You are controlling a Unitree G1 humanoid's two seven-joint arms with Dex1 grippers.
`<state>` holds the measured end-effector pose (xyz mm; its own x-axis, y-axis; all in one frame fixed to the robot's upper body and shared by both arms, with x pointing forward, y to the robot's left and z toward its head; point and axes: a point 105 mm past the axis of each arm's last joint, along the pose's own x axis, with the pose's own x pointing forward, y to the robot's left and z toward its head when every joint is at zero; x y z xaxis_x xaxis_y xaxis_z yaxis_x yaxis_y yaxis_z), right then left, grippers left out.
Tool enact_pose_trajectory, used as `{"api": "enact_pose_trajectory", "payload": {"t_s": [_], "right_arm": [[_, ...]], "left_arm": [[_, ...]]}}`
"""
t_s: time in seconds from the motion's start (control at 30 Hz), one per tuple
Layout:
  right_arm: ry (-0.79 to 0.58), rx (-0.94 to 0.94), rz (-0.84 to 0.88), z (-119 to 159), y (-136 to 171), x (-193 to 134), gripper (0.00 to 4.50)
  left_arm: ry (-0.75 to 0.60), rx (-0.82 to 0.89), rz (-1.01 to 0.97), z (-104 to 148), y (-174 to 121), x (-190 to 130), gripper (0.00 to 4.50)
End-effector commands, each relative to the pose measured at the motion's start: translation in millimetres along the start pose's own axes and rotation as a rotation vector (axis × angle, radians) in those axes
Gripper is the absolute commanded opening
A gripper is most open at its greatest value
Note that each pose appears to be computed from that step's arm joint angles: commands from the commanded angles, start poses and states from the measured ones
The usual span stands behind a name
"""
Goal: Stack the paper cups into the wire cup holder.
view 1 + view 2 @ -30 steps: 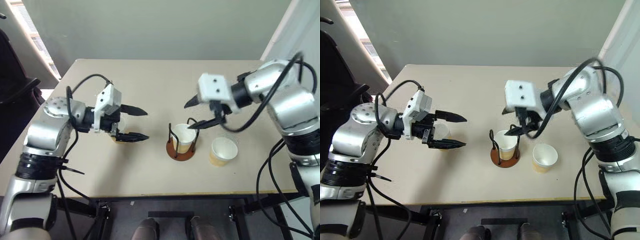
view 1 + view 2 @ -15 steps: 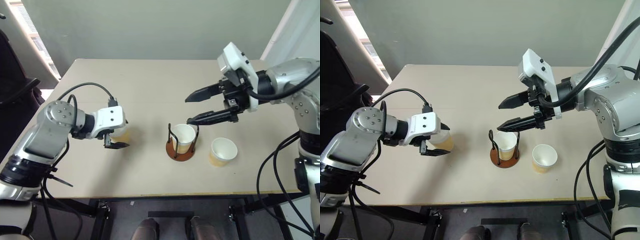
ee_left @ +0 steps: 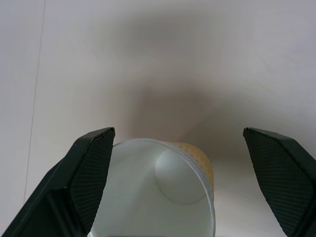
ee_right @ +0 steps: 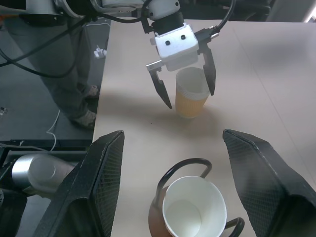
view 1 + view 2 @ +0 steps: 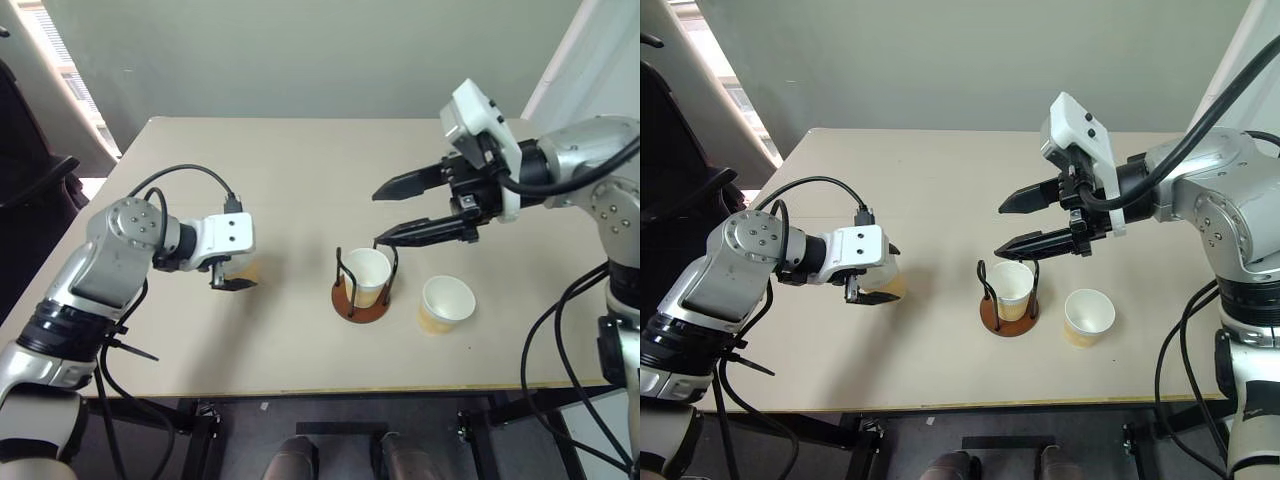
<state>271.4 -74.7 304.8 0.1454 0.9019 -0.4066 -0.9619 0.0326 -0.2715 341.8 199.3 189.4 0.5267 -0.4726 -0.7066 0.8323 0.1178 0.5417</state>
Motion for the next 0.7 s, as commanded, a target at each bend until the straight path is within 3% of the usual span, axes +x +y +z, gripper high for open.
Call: {"api": "enact_pose_trajectory", "payload": {"t_s": [0.03, 0.47, 0.7], "right_arm": [[-0.006, -0.049, -0.016, 8.3, 2.9, -4.4, 3.28], [-0.003, -0.047, -0.017, 6.2, 2.6, -5.8, 3.28], [-0.006, -0.037, 0.002, 6.4, 5.4, -8.0, 3.28]], "left_arm": [[0.028, 0.026, 0.018, 1.0, 5.0, -8.6, 4.50], [0.043, 0.079, 0.182, 12.1, 27.6, -23.6, 4.50], [0.070, 0.082, 0.106, 13.7, 9.1, -34.6, 4.50]]}}
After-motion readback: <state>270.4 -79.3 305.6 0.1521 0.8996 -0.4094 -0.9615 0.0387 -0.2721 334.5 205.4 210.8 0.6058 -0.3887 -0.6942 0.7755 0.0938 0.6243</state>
